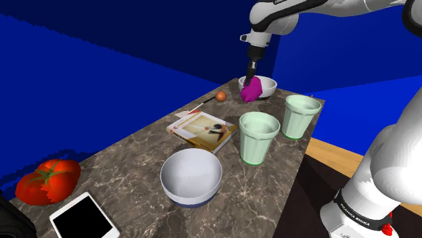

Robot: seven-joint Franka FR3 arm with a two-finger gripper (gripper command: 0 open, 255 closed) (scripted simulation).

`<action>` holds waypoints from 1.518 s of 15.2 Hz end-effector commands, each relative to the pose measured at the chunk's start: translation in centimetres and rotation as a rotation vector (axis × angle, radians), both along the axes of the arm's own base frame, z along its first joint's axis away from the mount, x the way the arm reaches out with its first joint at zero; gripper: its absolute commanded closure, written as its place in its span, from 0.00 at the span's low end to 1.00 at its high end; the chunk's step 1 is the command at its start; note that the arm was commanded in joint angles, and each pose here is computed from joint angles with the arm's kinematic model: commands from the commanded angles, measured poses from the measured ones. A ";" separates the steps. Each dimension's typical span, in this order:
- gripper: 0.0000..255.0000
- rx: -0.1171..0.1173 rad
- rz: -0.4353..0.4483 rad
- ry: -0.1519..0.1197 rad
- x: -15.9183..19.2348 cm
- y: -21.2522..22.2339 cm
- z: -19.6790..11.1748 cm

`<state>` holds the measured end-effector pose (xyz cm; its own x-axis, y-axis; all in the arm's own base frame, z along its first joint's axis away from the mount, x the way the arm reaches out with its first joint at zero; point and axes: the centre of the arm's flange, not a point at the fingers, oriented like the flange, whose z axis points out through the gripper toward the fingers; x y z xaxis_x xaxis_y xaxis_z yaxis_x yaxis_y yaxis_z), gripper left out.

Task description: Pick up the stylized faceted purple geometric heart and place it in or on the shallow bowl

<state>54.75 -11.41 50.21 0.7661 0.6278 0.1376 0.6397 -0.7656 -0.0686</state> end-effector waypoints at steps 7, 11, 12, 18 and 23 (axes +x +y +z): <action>1.00 0.000 0.000 0.000 -0.1 0.0 4.2; 1.00 0.000 0.000 0.000 -0.1 0.0 6.3; 1.00 0.000 0.000 0.000 -0.1 0.0 6.9; 1.00 0.000 0.000 0.000 1.1 -5.1 8.0; 1.00 0.000 0.000 0.000 2.5 -11.5 8.7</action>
<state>57.04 -21.65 58.74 0.7672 0.6265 0.1372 0.6384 -0.7666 -0.0690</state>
